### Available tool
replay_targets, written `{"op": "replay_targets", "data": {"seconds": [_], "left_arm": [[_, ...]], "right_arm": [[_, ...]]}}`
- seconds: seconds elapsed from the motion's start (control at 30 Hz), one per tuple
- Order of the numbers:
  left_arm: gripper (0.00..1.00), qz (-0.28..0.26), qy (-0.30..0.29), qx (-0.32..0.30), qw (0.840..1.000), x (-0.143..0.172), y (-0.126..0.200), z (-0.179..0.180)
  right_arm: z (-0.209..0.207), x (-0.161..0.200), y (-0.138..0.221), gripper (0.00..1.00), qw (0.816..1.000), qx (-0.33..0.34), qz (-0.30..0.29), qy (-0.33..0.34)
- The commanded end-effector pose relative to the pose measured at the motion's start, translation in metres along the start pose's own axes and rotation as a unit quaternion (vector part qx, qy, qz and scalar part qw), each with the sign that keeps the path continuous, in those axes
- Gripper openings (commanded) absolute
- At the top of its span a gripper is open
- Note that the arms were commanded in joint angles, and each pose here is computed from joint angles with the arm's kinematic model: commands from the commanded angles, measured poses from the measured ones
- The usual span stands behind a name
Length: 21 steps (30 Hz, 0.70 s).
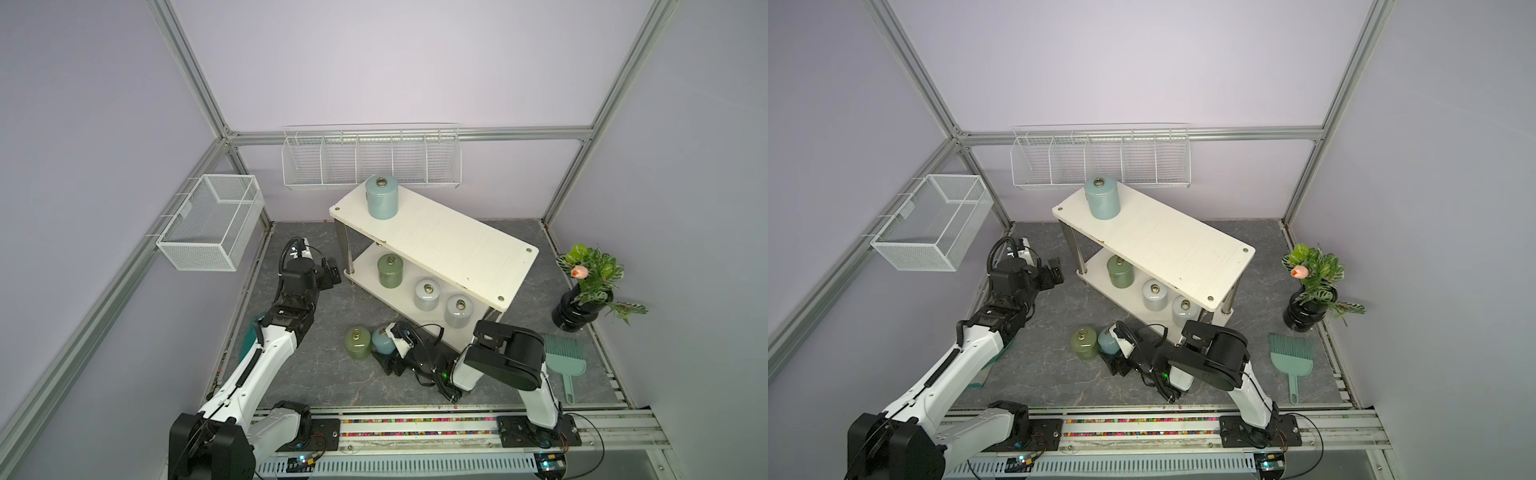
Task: Remove the tea canisters from the shelf
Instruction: Place the tea canister at the center of the board.
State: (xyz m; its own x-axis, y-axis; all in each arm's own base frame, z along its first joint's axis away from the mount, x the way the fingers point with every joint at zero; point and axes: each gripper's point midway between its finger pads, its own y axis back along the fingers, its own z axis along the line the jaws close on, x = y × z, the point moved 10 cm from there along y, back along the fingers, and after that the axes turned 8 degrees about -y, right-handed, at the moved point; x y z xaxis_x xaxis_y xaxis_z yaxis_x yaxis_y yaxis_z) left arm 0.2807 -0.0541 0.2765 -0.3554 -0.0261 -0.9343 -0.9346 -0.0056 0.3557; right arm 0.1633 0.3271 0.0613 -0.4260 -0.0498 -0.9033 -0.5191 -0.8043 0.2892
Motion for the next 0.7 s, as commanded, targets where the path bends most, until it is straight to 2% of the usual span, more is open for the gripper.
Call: {"op": "replay_targets", "data": {"seconds": [0.0,0.3,0.33,0.37,0.67], "left_arm": [[1.00,-0.026,0.000,-0.001,1.000,-0.009,0.007,0.000],[1.00,-0.036,-0.002,-0.009,0.999,-0.015,0.009,0.001],[1.00,-0.035,-0.004,-0.009,0.999,-0.015,0.009,0.000],[1.00,-0.034,-0.004,-0.008,0.999,-0.016,0.008,0.000],[1.00,-0.033,-0.001,-0.004,0.999,-0.013,0.004,-0.001]], "right_arm": [[-0.018,0.039,0.005,0.93,0.995,0.039,0.087,-0.004],[-0.022,0.042,0.012,1.00,0.995,0.047,0.084,-0.003],[-0.022,0.042,0.013,0.98,0.995,0.047,0.083,-0.004],[-0.023,0.042,0.014,0.89,0.996,0.050,0.080,-0.005],[-0.020,0.038,0.019,0.89,0.996,0.045,0.073,0.004]]}}
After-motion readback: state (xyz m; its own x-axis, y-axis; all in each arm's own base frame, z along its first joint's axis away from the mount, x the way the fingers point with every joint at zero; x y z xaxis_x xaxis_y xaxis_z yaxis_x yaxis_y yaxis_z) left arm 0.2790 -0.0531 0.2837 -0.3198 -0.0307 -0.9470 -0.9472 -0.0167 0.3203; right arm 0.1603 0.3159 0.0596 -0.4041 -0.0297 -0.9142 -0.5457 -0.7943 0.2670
